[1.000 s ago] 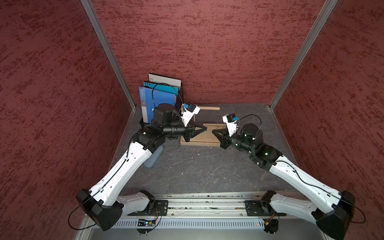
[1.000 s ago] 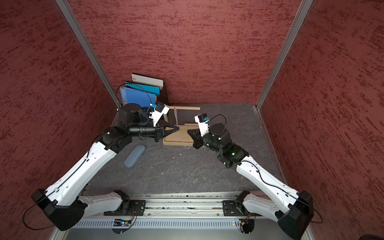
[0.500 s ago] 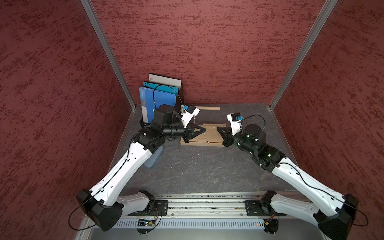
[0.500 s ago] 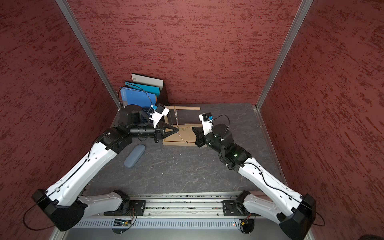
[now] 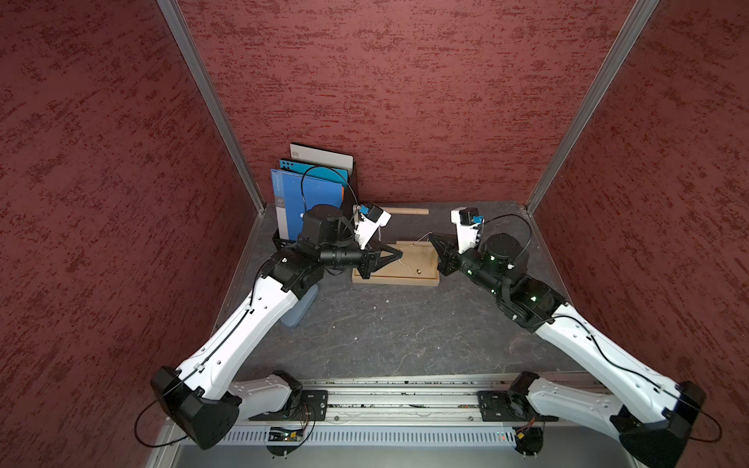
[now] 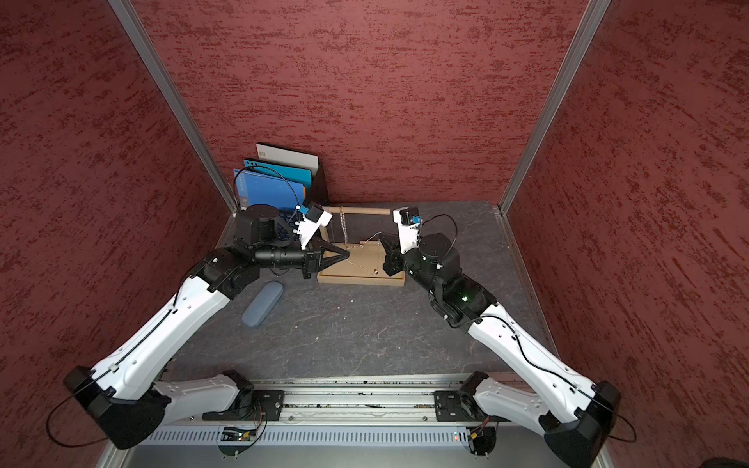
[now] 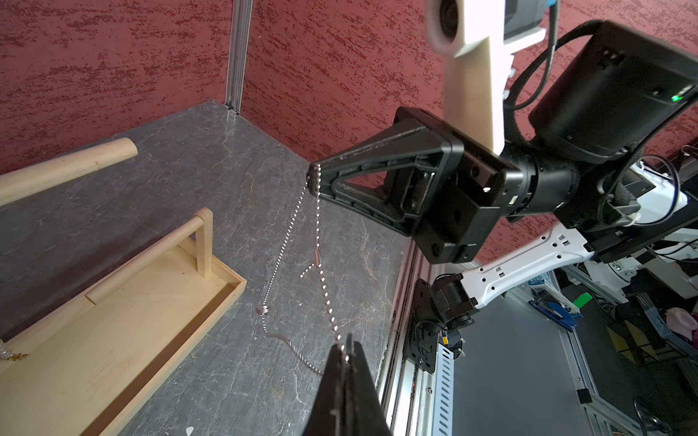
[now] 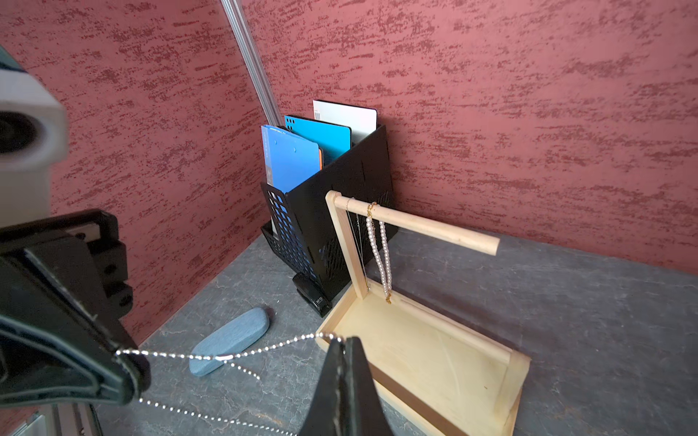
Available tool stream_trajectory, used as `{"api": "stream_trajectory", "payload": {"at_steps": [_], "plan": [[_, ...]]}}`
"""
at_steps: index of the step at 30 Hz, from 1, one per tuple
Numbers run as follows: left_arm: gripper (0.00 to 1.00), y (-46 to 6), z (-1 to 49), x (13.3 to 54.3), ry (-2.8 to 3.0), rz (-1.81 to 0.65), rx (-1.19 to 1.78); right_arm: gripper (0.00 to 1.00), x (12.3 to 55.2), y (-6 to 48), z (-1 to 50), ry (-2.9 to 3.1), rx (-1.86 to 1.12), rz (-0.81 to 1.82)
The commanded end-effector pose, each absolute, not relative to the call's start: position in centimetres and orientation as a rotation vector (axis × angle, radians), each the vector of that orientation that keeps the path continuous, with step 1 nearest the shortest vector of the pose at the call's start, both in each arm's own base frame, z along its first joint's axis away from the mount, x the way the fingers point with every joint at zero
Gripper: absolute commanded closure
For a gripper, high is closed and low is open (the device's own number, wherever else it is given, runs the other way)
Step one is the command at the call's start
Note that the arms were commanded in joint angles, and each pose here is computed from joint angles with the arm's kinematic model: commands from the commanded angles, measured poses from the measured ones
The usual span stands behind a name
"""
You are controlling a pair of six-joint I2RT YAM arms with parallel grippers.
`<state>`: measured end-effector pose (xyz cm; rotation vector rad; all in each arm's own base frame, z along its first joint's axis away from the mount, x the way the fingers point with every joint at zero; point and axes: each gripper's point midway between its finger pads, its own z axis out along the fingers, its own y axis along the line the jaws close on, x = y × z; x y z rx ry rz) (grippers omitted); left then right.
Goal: Hang the necklace on the jewelry display stand
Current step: Pick up the necklace from the center of the board.
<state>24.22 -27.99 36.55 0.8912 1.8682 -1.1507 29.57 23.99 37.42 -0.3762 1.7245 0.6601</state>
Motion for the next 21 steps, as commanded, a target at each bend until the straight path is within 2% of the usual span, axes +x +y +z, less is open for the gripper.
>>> {"api": "stream_trajectory", "payload": {"at_steps": [1, 9, 21], "plan": [[1.0, -28.4, 36.7, 24.4, 1.866, -1.129, 0.9, 1.0, 30.0, 23.8, 39.1, 1.686, -0.372, 0.625], [1.0, -28.4, 36.3, 25.3, 1.886, -1.053, 0.885, 1.0, 29.9, 24.0, 41.0, 1.651, -0.403, 0.618], [1.0, -28.0, 38.0, 25.9, 1.824, -0.997, 0.865, 1.0, 31.0, 23.6, 38.5, 1.717, -0.394, 0.551]]}}
